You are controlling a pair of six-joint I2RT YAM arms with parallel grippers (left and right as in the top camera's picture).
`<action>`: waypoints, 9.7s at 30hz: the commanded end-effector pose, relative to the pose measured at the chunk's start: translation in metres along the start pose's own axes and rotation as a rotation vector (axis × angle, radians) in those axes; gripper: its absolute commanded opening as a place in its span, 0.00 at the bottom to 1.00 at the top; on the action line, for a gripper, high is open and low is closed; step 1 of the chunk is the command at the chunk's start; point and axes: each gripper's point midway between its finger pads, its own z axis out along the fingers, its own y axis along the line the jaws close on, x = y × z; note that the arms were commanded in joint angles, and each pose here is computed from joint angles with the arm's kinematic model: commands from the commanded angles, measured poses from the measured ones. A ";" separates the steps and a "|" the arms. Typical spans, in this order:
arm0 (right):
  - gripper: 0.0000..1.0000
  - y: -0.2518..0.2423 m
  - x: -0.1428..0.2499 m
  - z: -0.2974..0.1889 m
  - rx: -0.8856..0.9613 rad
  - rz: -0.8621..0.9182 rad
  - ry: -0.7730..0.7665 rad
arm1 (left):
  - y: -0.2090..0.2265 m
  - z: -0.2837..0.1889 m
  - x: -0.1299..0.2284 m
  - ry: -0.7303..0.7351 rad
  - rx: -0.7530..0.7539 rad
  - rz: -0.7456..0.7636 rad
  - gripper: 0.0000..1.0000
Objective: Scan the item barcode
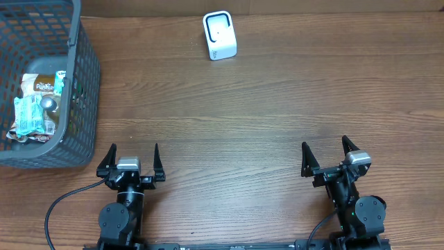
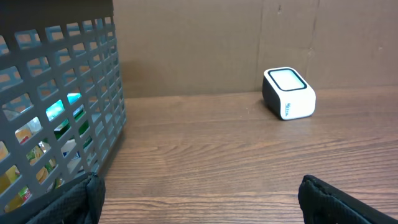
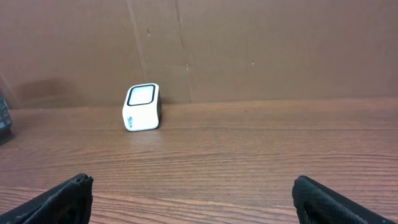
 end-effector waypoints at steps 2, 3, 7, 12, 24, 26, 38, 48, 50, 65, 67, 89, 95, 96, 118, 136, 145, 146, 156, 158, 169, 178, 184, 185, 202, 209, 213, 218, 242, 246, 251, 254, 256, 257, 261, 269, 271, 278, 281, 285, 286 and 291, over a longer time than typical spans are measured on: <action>1.00 -0.002 0.001 0.000 0.007 -0.008 -0.006 | 0.004 0.000 -0.002 -0.014 -0.018 0.013 1.00; 1.00 -0.002 0.001 0.000 0.007 -0.008 -0.006 | 0.004 0.000 -0.002 -0.013 -0.018 0.013 1.00; 1.00 -0.002 0.001 0.000 0.007 -0.008 -0.006 | 0.004 0.000 -0.002 -0.011 -0.018 0.014 1.00; 1.00 -0.002 0.001 0.000 0.007 -0.008 -0.006 | 0.004 0.000 -0.004 -0.022 -0.017 0.012 1.00; 1.00 -0.002 0.001 0.000 0.007 -0.008 -0.006 | -0.019 -0.054 -0.168 -0.514 0.166 -0.009 1.00; 1.00 -0.002 0.001 0.000 0.007 -0.008 -0.006 | -0.019 -0.074 -0.201 -0.613 0.180 -0.007 0.99; 1.00 -0.002 0.001 0.000 0.007 -0.009 -0.006 | -0.006 -0.205 -0.328 -1.108 0.200 -0.001 1.00; 1.00 -0.002 0.001 0.000 0.007 -0.008 -0.006 | 0.000 -0.273 -0.355 -1.377 0.197 0.014 1.00; 1.00 -0.002 0.001 0.000 0.007 -0.008 -0.006 | 0.002 -0.285 -0.357 -1.427 0.188 0.017 1.00; 1.00 -0.002 0.001 0.000 0.007 -0.008 -0.006 | 0.014 -0.223 -0.437 -1.037 0.044 0.107 1.00; 1.00 -0.002 0.001 0.000 0.007 -0.008 -0.006 | 0.013 -0.210 -0.454 -0.955 0.049 0.124 1.00; 1.00 -0.002 0.001 0.000 0.007 -0.008 -0.006 | 0.042 0.025 -0.409 0.127 -0.171 0.277 1.00; 1.00 -0.002 0.001 0.000 0.007 -0.008 -0.006 | 0.028 0.078 -0.331 0.426 -0.107 0.302 1.00; 1.00 -0.002 0.001 0.000 0.007 -0.008 -0.006 | 0.023 0.084 -0.318 0.471 -0.078 0.301 1.00; 1.00 -0.002 0.001 0.000 0.007 -0.008 -0.006 | 0.021 0.136 -0.269 0.613 -0.088 0.205 0.99; 1.00 -0.002 0.001 0.000 0.007 -0.008 -0.006 | 0.198 0.115 -0.233 0.674 -0.417 -0.227 0.99; 1.00 -0.002 0.001 0.000 0.007 -0.008 -0.006 | 0.215 0.103 -0.118 1.126 -0.407 -0.309 1.00; 1.00 -0.002 0.001 0.000 0.007 -0.008 -0.006 | 0.215 0.105 -0.106 1.167 -0.401 -0.319 1.00; 1.00 -0.002 0.001 0.000 0.007 -0.008 -0.006 | 0.214 0.115 -0.006 1.492 -0.325 -0.379 1.00; 1.00 -0.002 0.001 0.000 0.007 -0.008 -0.006 | 0.214 0.116 0.003 1.515 -0.321 -0.385 1.00; 1.00 -0.002 0.001 0.000 0.007 -0.008 -0.006 | 0.213 0.120 0.039 1.603 -0.303 -0.411 0.97; 1.00 -0.002 0.001 0.000 0.007 -0.008 -0.006 | 0.207 0.130 0.042 1.590 -0.297 -0.393 0.88; 1.00 -0.002 0.001 0.000 0.007 -0.008 -0.006 | 0.204 0.132 0.042 1.590 -0.297 -0.391 0.87; 1.00 -0.002 0.001 0.000 0.007 -0.008 -0.006 | 0.204 0.132 0.042 1.588 -0.305 -0.397 0.87; 1.00 -0.002 0.001 0.000 0.007 -0.008 -0.006 | 0.205 0.134 0.044 1.579 -0.313 -0.400 0.87; 1.00 -0.002 0.001 0.000 0.007 -0.008 -0.006 | 0.205 0.134 0.045 1.585 -0.312 -0.401 0.87; 1.00 -0.002 0.001 0.000 0.007 -0.008 -0.006 | 0.204 0.133 0.049 1.592 -0.310 -0.402 0.88; 1.00 -0.002 0.001 0.000 0.007 -0.008 -0.006 | 0.204 0.133 0.059 1.603 -0.306 -0.402 0.86; 1.00 -0.002 0.001 0.000 0.007 -0.008 -0.006 | 0.220 0.149 -0.046 1.284 -0.365 -0.336 0.25; 1.00 -0.002 0.001 0.000 0.007 -0.008 -0.006 | 0.222 0.147 -0.097 1.140 -0.390 -0.309 0.27; 1.00 -0.002 0.001 0.000 0.007 -0.008 -0.006 | 0.221 0.145 -0.170 0.898 -0.413 -0.280 0.22; 1.00 -0.002 0.001 0.000 0.007 -0.008 -0.006 | 0.209 0.142 -0.216 0.736 -0.380 -0.312 0.21; 1.00 -0.002 0.001 0.000 0.007 -0.008 -0.006 | 0.198 0.138 -0.242 0.650 -0.346 -0.328 0.21; 1.00 -0.002 0.001 0.000 0.007 -0.008 -0.006 | 0.191 0.135 -0.257 0.606 -0.329 -0.326 0.21; 1.00 -0.002 0.001 0.000 0.007 -0.008 -0.006 | 0.165 0.122 -0.288 0.521 -0.296 -0.328 0.20; 1.00 -0.002 0.001 0.000 0.007 -0.008 -0.006 | 0.089 0.125 -0.295 0.548 -0.129 -0.288 0.19; 1.00 -0.002 0.001 0.000 0.007 -0.008 -0.006 | 0.066 0.127 -0.290 0.582 -0.080 -0.286 0.19; 1.00 -0.002 0.001 0.000 0.007 -0.008 -0.006 | -0.015 0.136 -0.265 0.701 0.075 -0.226 0.16; 1.00 -0.002 0.001 0.000 0.007 -0.008 -0.006 | -0.062 0.140 -0.244 0.779 0.154 -0.167 0.16; 1.00 -0.002 0.001 0.000 0.007 -0.008 -0.006 | -0.119 0.142 -0.217 0.869 0.257 -0.101 0.15; 1.00 -0.002 0.001 0.000 0.007 -0.009 -0.006 | -0.134 0.142 -0.208 0.894 0.285 -0.080 0.15; 1.00 -0.002 0.001 0.000 0.007 -0.008 -0.006 | -0.200 0.135 -0.164 1.018 0.391 0.026 0.16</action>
